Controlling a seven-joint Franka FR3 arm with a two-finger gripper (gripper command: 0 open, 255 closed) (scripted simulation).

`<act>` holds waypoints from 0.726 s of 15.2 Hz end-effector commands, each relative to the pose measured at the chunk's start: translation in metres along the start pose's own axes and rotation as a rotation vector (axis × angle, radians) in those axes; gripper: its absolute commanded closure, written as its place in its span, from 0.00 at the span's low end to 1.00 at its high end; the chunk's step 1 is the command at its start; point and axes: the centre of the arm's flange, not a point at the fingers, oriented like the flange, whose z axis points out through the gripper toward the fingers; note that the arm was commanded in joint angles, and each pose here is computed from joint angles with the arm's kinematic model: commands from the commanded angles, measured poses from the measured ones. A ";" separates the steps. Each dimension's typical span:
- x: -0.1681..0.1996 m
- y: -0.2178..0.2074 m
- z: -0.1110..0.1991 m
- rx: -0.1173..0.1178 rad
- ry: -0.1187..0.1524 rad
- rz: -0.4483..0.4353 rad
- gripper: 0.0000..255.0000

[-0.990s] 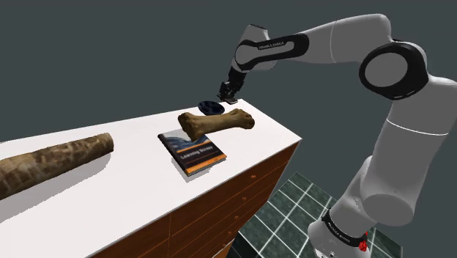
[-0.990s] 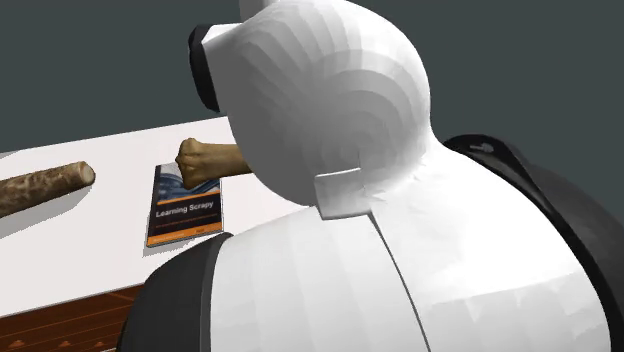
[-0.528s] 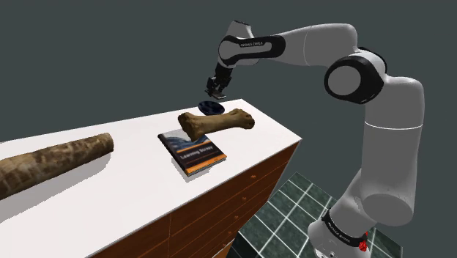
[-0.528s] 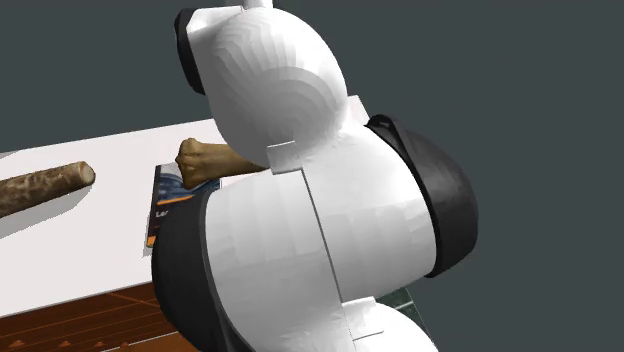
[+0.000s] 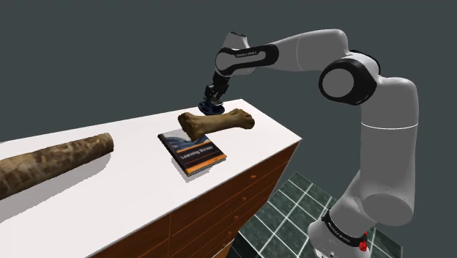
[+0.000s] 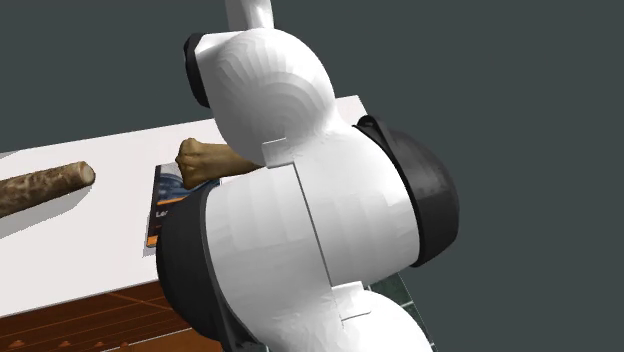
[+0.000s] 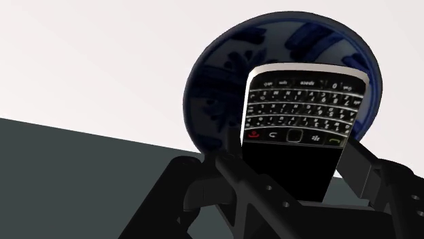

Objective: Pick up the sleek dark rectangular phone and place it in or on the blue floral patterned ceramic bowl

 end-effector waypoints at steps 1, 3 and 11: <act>-0.002 0.001 0.011 0.000 0.001 0.000 1.00; -0.004 0.001 0.021 0.000 0.001 0.000 1.00; -0.006 0.001 0.028 0.000 0.001 0.000 1.00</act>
